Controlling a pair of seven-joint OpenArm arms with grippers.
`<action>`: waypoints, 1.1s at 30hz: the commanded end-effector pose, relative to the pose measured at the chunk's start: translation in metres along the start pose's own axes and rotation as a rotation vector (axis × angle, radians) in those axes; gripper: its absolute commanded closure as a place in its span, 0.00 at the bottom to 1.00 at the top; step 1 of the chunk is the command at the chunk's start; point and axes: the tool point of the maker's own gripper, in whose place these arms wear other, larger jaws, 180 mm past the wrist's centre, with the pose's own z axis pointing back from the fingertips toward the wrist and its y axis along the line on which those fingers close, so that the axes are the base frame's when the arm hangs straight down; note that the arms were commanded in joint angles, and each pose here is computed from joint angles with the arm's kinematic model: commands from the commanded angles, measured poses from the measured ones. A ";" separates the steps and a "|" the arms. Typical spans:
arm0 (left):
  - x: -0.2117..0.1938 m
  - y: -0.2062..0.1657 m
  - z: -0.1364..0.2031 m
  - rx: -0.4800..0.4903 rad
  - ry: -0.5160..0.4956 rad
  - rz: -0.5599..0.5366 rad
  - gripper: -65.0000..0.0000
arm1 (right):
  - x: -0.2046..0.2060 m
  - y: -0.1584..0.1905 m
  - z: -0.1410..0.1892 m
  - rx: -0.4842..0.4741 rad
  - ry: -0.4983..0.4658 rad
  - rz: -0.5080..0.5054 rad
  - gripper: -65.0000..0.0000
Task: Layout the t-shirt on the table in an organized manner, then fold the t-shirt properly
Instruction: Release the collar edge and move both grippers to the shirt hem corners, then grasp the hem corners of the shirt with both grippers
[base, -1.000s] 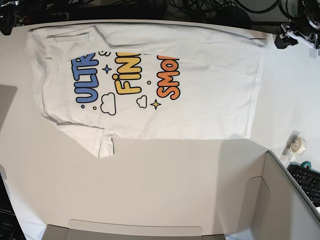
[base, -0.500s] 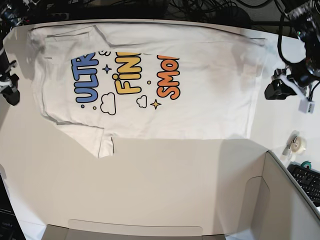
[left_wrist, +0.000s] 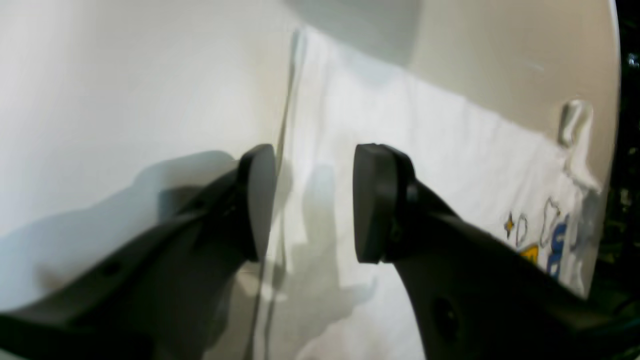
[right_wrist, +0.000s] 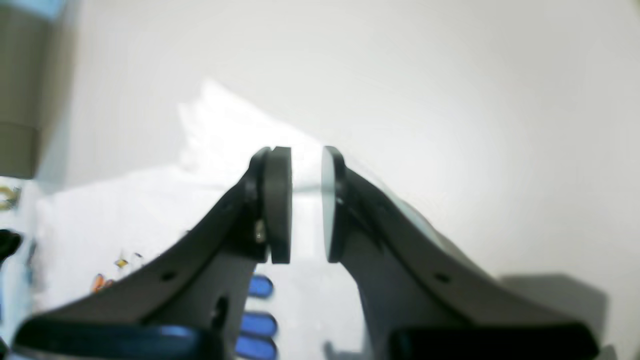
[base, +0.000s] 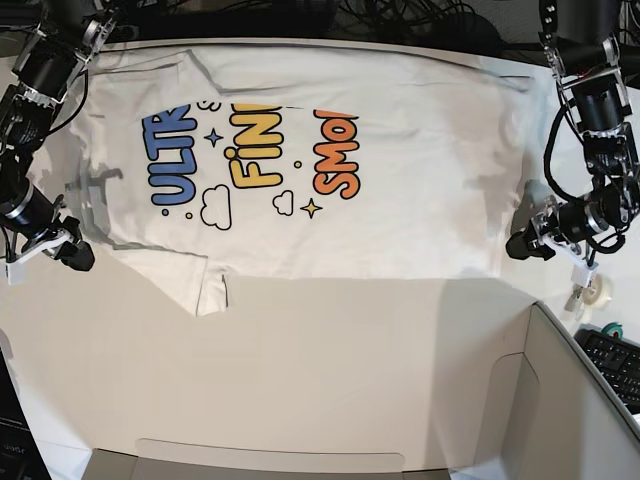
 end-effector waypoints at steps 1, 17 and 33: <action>0.023 -0.001 0.005 -0.003 -0.056 -0.008 0.61 | 0.023 0.002 0.006 0.006 -0.054 0.033 0.86; -0.017 -0.004 -0.039 -0.022 0.020 0.070 0.61 | 0.003 -0.012 -0.013 0.016 -0.002 -0.082 0.86; -0.022 -0.023 -0.051 -0.052 0.041 0.023 0.98 | 0.003 -0.034 -0.022 -0.173 0.078 0.004 0.86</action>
